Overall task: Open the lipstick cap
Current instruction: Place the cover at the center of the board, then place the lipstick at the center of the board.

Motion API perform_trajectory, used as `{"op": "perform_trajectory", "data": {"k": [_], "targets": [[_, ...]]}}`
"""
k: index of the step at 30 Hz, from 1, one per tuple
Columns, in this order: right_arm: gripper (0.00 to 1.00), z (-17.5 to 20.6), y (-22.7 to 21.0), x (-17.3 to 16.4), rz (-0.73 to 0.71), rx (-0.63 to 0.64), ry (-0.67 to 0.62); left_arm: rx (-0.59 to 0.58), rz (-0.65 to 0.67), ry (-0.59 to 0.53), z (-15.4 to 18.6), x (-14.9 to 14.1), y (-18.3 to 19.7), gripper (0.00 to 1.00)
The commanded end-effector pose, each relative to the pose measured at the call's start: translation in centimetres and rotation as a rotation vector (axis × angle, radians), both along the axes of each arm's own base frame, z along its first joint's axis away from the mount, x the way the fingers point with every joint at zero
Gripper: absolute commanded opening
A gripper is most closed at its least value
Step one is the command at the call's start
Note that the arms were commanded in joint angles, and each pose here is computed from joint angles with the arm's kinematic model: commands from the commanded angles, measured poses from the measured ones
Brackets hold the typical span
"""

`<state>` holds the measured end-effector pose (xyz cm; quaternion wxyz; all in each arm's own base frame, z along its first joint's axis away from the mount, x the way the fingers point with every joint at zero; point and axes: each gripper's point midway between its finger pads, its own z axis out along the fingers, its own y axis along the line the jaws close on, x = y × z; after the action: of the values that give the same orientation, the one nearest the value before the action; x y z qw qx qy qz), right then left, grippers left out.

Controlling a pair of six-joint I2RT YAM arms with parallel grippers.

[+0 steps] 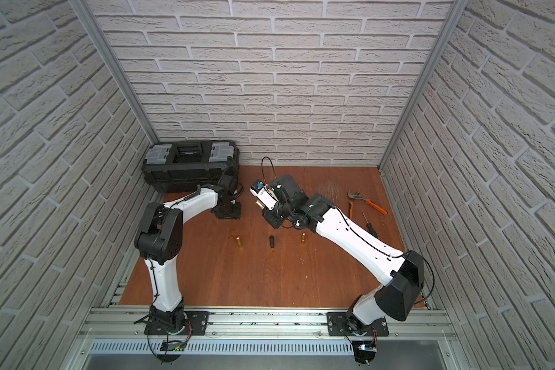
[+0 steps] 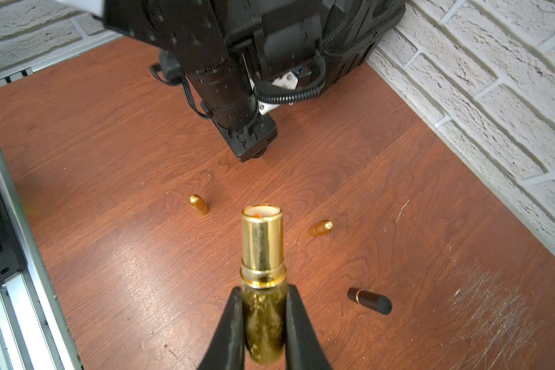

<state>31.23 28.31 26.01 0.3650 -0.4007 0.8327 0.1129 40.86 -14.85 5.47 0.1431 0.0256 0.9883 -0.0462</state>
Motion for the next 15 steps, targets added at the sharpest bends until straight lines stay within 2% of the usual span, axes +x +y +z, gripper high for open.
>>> {"op": "perform_trajectory", "data": {"k": [1, 8, 15], "targets": [[0.03, 0.3, 0.7, 0.2, -0.005, 0.025, -0.014, -0.116, -0.013, -0.08, 6.8, 0.1, -0.5, 0.54], [0.03, -0.1, 0.8, 0.1, -0.008, 0.027, -0.003, -0.438, -0.04, -0.083, 14.7, -2.6, -2.0, 0.57], [0.03, -0.4, 1.7, 0.5, 0.011, 0.038, 0.004, -0.665, -0.131, -0.051, 19.3, -6.7, -4.1, 0.59]]}}
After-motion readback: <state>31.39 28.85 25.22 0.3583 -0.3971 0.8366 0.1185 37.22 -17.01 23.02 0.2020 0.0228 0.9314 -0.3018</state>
